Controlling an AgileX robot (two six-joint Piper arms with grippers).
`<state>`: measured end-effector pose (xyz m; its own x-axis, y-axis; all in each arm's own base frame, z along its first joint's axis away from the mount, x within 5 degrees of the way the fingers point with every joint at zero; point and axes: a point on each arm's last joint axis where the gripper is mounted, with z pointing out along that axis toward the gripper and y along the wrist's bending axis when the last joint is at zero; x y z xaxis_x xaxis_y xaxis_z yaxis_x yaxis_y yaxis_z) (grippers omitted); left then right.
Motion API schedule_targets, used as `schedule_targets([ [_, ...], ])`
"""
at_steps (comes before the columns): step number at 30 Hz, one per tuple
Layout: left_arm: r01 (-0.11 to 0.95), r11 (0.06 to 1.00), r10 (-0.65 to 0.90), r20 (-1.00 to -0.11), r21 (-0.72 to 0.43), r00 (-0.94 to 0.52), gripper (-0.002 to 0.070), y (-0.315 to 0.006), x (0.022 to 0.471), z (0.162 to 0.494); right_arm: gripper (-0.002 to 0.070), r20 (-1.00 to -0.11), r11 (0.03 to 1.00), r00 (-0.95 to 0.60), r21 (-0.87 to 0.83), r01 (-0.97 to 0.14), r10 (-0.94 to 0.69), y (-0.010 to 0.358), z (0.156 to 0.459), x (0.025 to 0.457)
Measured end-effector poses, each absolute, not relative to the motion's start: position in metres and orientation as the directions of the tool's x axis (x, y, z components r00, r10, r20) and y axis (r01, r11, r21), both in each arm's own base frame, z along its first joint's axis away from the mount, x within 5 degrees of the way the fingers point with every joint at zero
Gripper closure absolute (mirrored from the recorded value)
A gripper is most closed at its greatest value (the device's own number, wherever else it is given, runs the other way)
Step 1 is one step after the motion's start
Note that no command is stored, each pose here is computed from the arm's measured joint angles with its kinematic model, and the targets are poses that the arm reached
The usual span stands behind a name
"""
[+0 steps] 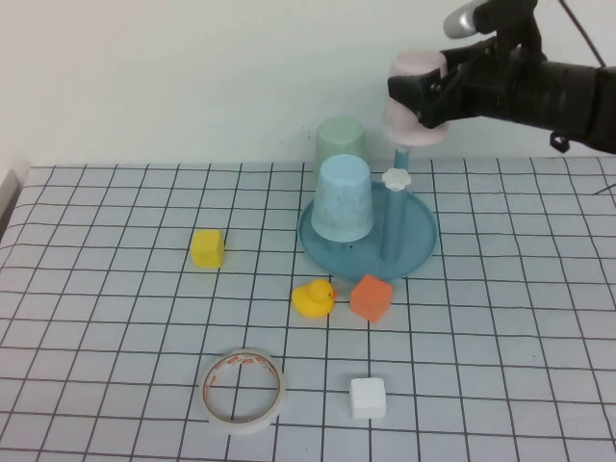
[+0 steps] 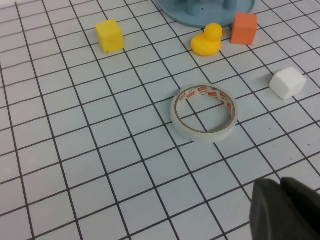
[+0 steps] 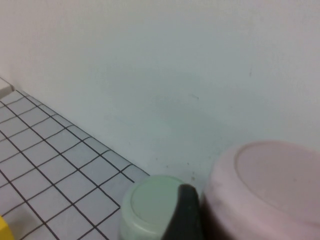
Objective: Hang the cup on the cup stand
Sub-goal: Place the cup on the cup holder
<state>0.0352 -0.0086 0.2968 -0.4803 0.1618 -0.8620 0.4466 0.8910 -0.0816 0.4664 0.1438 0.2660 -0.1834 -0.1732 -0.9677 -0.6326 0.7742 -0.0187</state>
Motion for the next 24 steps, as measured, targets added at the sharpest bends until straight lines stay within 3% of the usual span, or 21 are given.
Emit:
schedule_targets([
  [12,0.447,0.891,0.161,-0.864,-0.080,-0.477,0.0675,-0.009,0.035,0.297,0.0099,-0.965,0.765,-0.216,0.028,-0.644,-0.147,0.151,0.240,0.489],
  [17,0.447,0.891,0.161,-0.864,-0.080,-0.477,0.0675,-0.009,0.035,0.297,0.0007,-0.963,0.764,-0.227,0.036,-0.644,-0.146,0.152,0.230,0.495],
  [24,0.447,0.891,0.161,-0.864,-0.080,-0.477,0.0675,-0.009,0.035,0.297,0.0000,-0.965,0.739,-0.225,0.051,-0.672,-0.138,0.156,0.228,0.494],
])
